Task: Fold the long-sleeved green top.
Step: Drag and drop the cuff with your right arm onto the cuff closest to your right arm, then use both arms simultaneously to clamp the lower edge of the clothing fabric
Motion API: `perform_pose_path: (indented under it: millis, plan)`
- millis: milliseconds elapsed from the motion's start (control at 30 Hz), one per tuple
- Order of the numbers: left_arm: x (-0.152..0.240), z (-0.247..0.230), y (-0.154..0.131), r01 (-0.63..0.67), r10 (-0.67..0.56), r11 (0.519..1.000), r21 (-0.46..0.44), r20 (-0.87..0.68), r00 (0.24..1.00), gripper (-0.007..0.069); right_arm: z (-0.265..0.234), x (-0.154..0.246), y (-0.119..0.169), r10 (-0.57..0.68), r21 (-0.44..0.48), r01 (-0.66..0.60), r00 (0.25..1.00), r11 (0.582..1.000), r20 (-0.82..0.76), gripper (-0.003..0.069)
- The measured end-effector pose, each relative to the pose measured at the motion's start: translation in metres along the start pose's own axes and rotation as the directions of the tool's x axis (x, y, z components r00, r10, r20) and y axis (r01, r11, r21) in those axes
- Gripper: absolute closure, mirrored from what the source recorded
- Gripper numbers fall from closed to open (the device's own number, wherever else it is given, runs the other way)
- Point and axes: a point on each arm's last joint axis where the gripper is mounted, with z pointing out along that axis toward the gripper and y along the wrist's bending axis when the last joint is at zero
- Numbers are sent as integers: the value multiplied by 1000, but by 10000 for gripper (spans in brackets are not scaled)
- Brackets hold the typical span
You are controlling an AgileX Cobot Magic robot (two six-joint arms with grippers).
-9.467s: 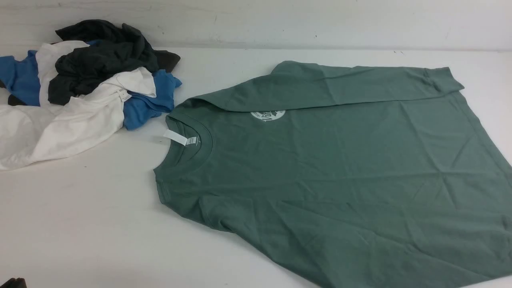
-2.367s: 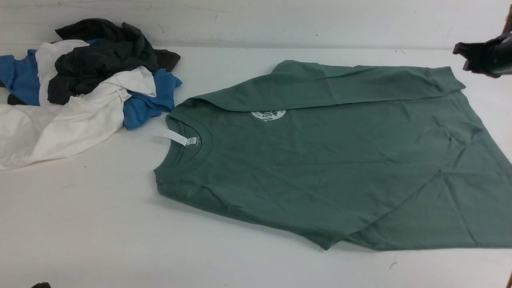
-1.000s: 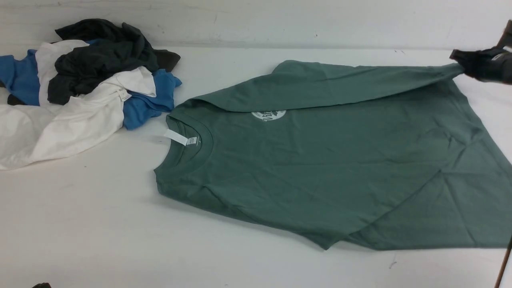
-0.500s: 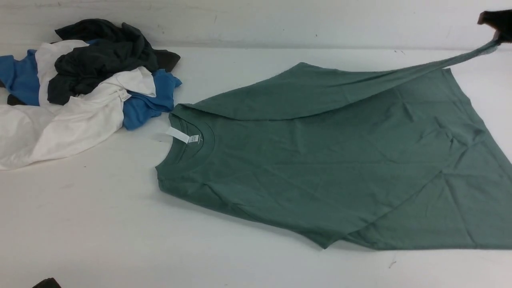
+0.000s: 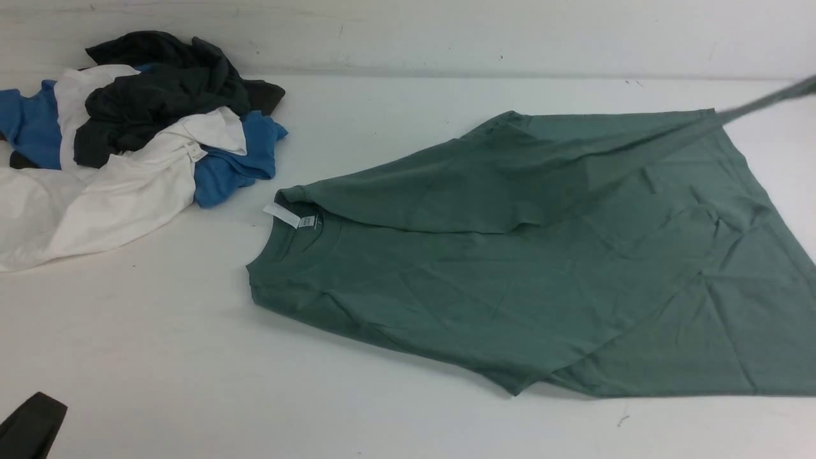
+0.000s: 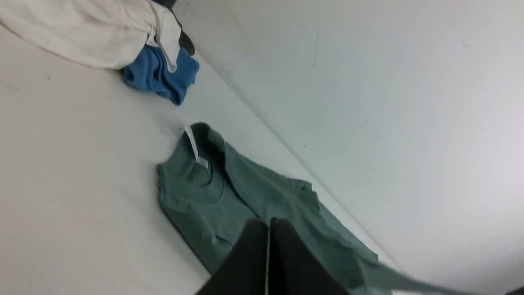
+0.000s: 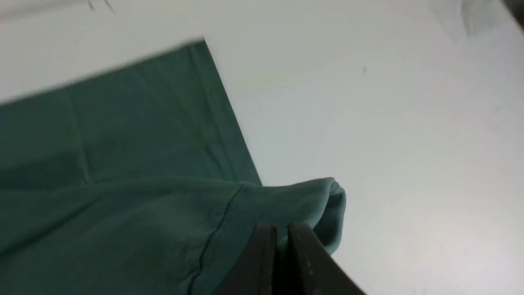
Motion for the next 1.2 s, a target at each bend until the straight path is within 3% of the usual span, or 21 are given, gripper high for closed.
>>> perform_pose_path:
  millis: [100,267,467,633,767,867,900,933,967,1167,1200]
  plan:
    - [-2,0,0,2,-2,1000,1,23,1000,629,28,31,0,-11,9,12,989,1000,-149,647]
    - [-5,0,0,3,-3,1000,3,50,999,629,76,101,-2,-30,26,45,906,999,-422,647]
    - [-5,0,0,-8,8,1000,3,50,999,629,93,129,-8,-52,74,99,875,992,-481,620]
    - [-17,-2,-27,-71,70,996,52,14,997,629,83,118,-11,-62,97,118,889,988,-454,486]
    - [-29,11,-59,-154,160,987,49,-166,973,629,71,99,-11,-56,102,103,920,989,-389,335]
    - [-35,42,-82,-261,247,965,31,-448,859,629,49,94,-9,-44,72,73,935,995,-353,256]
    - [-35,44,-83,-268,250,963,30,-466,849,629,46,94,-8,-44,69,72,937,995,-347,250]
    - [-36,64,-86,-302,252,953,15,-591,766,629,37,96,-7,-36,48,56,939,997,-342,239]
    - [-37,64,-89,-309,263,951,25,-594,760,629,34,96,-7,-36,44,54,941,998,-337,237]
    - [-39,157,-84,-400,197,916,16,-889,414,629,-12,138,-4,-29,-51,11,924,999,-381,237]
    - [-38,163,-82,-399,187,917,12,-896,402,629,-13,140,-4,-30,-52,11,923,999,-383,237]
